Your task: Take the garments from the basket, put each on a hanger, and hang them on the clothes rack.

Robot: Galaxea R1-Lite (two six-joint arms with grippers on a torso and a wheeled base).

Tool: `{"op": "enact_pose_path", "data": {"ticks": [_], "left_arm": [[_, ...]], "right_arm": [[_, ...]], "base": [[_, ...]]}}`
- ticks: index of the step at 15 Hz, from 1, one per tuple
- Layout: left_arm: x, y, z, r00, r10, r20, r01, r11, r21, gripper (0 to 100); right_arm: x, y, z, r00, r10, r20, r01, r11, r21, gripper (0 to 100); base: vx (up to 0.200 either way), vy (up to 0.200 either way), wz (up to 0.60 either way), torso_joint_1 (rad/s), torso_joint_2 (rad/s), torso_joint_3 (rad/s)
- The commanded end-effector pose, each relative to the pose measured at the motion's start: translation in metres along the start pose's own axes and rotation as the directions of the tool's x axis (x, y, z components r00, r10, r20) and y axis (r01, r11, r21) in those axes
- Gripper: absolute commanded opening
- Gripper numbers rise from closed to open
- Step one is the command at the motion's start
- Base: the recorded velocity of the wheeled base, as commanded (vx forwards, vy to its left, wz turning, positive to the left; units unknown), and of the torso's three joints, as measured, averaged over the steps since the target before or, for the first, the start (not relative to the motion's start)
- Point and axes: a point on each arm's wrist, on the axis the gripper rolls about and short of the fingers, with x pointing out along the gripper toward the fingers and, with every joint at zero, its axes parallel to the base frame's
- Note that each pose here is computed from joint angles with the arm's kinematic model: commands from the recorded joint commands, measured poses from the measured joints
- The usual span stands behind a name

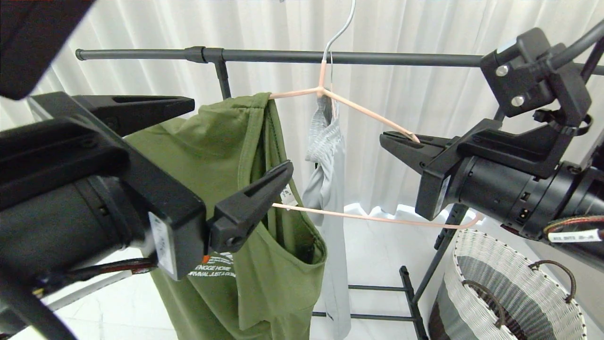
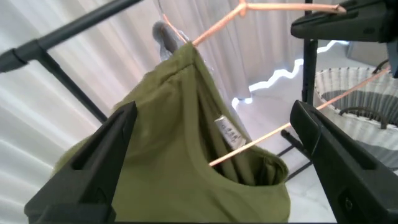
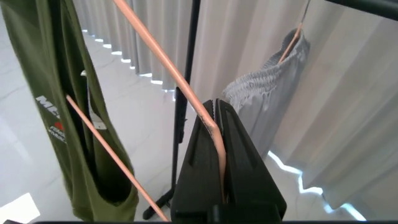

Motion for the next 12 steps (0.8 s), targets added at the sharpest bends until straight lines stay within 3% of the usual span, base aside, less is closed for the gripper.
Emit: {"op": "enact_pose_path", "data": {"ticks": [1,4,5,7,12], "left_arm": [[-0.008,0.007,0.001,1.000,0.008,0.021,-0.008,1.000,-0.014,100],[-0.009,0.017,-0.004,0.999,0.051,0.007,-0.051,0.999,-0.005,100],[-0.009,0.023,-0.012,0.996,0.086,-0.019,-0.085,0.994,0.066,100],[-0.016,0.033,-0.026,0.999,0.043,-0.006,-0.041,0.981,0.189,100],[-0.008,0.058,-0.032,0.999,0.029,0.018,-0.032,0.969,0.243,100]], "right_arm": [[0.000,0.000,0.000,1.000,-0.002,0.000,0.002,1.000,-0.006,0],[-0.003,-0.006,0.001,1.000,-0.019,0.006,0.020,0.999,-0.041,0],[-0.005,-0.008,0.003,1.000,-0.023,0.011,0.024,0.998,-0.049,0],[-0.009,-0.010,0.006,0.999,-0.028,0.024,0.030,0.998,-0.064,0],[-0.012,-0.011,0.009,0.999,-0.024,0.036,0.028,0.993,-0.112,0]], "base": [[0.000,0.000,0.00,0.000,0.00,0.000],[0.000,0.000,0.00,0.000,0.00,0.000],[0.000,0.000,0.00,0.000,0.00,0.000],[0.000,0.000,0.00,0.000,0.00,0.000],[0.000,0.000,0.00,0.000,0.00,0.000]]}}
